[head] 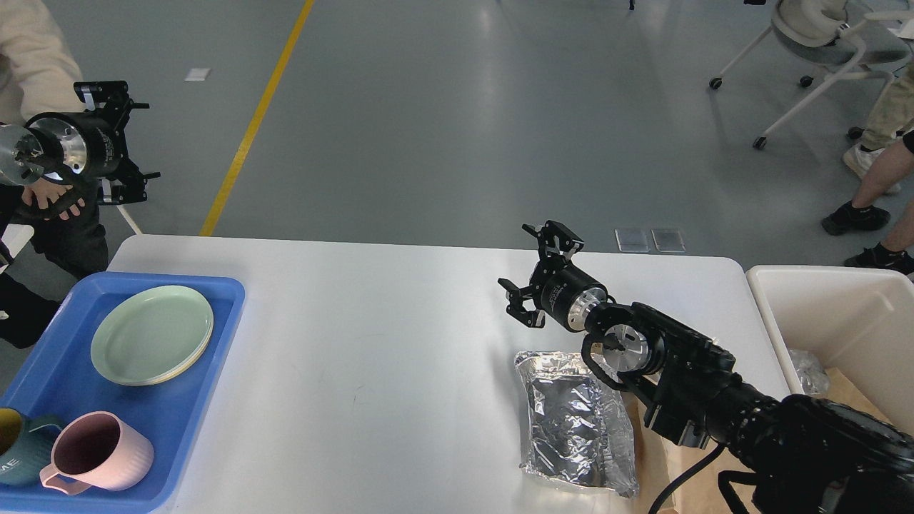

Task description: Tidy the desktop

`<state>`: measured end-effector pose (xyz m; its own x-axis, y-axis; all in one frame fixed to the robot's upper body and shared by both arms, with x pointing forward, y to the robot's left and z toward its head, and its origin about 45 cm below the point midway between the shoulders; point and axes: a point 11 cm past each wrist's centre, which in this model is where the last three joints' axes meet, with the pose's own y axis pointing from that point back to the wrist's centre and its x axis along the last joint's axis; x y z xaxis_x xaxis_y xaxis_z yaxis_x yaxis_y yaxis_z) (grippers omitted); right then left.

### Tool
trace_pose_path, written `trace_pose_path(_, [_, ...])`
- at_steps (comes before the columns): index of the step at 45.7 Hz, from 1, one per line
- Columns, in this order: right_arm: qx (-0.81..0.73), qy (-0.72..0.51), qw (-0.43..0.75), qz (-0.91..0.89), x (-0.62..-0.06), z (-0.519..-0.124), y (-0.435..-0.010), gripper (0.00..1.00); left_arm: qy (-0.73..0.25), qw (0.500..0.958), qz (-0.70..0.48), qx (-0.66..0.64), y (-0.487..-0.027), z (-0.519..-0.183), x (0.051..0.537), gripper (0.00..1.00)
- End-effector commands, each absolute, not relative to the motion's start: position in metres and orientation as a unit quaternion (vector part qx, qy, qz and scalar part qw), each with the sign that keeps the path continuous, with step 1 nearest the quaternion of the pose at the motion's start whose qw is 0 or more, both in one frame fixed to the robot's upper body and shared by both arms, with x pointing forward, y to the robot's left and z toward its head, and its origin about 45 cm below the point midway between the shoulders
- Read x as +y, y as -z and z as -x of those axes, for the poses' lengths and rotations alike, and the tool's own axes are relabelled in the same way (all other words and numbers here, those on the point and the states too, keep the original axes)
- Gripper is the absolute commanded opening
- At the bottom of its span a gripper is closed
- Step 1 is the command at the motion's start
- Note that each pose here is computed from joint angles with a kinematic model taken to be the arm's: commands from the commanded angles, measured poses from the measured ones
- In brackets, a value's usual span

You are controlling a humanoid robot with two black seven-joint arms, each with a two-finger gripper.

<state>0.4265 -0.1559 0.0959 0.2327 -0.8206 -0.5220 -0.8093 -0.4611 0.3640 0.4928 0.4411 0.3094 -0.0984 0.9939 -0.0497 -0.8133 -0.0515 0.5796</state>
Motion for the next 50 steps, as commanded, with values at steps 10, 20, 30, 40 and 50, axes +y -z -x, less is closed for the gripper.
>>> trace_pose_path(10, [-0.52, 0.338, 0.008, -0.785, -0.156, -0.427, -0.096, 1.0, -0.702, 0.649, -0.173, 0.237, -0.299, -0.499, 0.425, 0.96])
trace_pose_path(20, [-0.519, 0.338, 0.008, -0.785, -0.156, -0.427, -0.096, 1.0, -0.738, 0.638, -0.106, 0.193, -0.315, -0.509, 0.427, 0.96])
trace_pose_path(30, [-0.519, 0.338, 0.008, -0.785, -0.156, -0.427, -0.096, 1.0, -0.765, 0.622, 0.049, 0.163, -0.319, -0.516, 0.424, 0.96])
trace_pose_path(40, [-0.519, 0.338, 0.009, -0.785, -0.156, -0.426, -0.096, 1.0, -0.779, 0.589, 0.16, 0.142, -0.285, -0.51, 0.405, 0.96])
trace_pose_path(50, [-0.519, 0.338, 0.009, -0.785, -0.156, -0.426, -0.096, 1.0, -0.78, 0.581, 0.139, 0.187, -0.222, -0.494, 0.376, 0.96])
